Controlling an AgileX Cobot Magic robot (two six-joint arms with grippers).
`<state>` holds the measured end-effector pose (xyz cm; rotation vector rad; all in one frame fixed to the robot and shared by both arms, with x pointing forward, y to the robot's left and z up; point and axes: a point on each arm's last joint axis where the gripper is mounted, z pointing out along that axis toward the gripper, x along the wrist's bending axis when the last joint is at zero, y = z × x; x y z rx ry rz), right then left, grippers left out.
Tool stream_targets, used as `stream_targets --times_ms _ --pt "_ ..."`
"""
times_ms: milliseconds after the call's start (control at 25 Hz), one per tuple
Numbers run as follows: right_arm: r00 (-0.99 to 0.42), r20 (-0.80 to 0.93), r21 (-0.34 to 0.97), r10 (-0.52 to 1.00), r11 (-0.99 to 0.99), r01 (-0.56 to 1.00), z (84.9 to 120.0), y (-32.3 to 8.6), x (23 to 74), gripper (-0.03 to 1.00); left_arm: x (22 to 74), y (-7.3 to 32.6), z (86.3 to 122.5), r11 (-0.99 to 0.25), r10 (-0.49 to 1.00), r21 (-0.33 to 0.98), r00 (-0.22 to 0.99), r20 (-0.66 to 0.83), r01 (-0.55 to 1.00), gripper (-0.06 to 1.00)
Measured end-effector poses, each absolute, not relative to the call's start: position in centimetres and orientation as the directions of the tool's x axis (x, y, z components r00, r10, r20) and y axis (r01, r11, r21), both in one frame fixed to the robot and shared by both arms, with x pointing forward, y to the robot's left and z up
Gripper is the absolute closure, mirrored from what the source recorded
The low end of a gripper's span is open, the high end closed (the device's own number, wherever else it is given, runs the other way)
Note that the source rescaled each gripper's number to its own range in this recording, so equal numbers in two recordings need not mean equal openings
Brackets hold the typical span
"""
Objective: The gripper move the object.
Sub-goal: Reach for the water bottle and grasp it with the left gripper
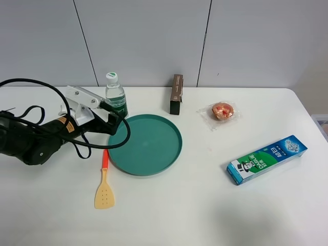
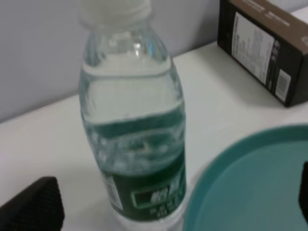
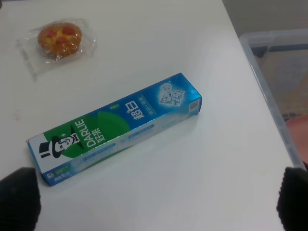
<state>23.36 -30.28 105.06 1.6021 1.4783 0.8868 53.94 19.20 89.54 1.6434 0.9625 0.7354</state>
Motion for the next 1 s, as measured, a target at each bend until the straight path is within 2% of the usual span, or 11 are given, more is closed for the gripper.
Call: stream_targets --times_ms 1000 --pt "0.085 -0.008 0.886 0.996 -0.032 0.462 105.1 -30.3 23.4 -0.03 60.6 17.2 87.0 -0.113 0.871 0.979 0.492 0.014 0.171 -0.06"
